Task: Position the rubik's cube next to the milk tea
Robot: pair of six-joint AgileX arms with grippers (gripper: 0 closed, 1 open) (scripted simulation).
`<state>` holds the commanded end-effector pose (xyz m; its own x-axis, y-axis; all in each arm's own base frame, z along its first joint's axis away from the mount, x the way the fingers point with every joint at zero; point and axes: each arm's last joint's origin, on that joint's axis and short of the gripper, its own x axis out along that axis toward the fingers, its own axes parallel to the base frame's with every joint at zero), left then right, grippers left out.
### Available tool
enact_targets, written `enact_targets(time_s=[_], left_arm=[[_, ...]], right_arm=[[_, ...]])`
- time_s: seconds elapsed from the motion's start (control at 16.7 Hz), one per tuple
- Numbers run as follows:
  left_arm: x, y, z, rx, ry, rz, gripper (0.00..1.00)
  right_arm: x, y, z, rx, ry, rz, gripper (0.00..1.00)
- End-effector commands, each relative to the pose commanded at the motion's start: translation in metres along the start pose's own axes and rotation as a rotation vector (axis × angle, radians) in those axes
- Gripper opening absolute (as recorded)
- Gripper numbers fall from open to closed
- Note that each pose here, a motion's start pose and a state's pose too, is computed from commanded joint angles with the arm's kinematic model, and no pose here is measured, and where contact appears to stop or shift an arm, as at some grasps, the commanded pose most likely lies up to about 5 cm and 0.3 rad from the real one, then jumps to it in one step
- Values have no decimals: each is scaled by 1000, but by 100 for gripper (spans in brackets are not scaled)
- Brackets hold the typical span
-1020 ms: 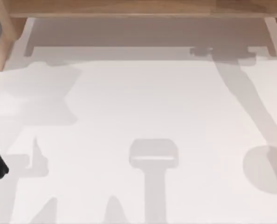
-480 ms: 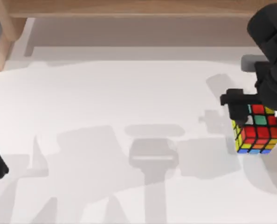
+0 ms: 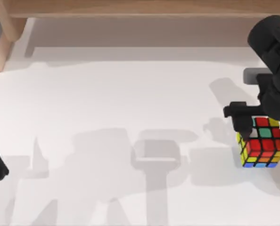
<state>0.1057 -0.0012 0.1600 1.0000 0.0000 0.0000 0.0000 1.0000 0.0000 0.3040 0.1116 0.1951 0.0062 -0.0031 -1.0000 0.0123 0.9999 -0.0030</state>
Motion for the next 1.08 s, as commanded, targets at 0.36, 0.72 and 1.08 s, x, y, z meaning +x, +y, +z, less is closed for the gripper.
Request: enact_targets(time_s=[0.36, 0.72, 1.08], left_arm=[[0, 0, 0, 0, 0, 0, 100], [0, 0, 0, 0, 0, 0, 100], [0, 0, 0, 0, 0, 0, 100]], right_arm=[[-3, 6, -1, -17, -23, 18, 0], [-6, 9, -1, -27, -60, 36, 0], [3, 6, 1, -16, -53, 27, 0]])
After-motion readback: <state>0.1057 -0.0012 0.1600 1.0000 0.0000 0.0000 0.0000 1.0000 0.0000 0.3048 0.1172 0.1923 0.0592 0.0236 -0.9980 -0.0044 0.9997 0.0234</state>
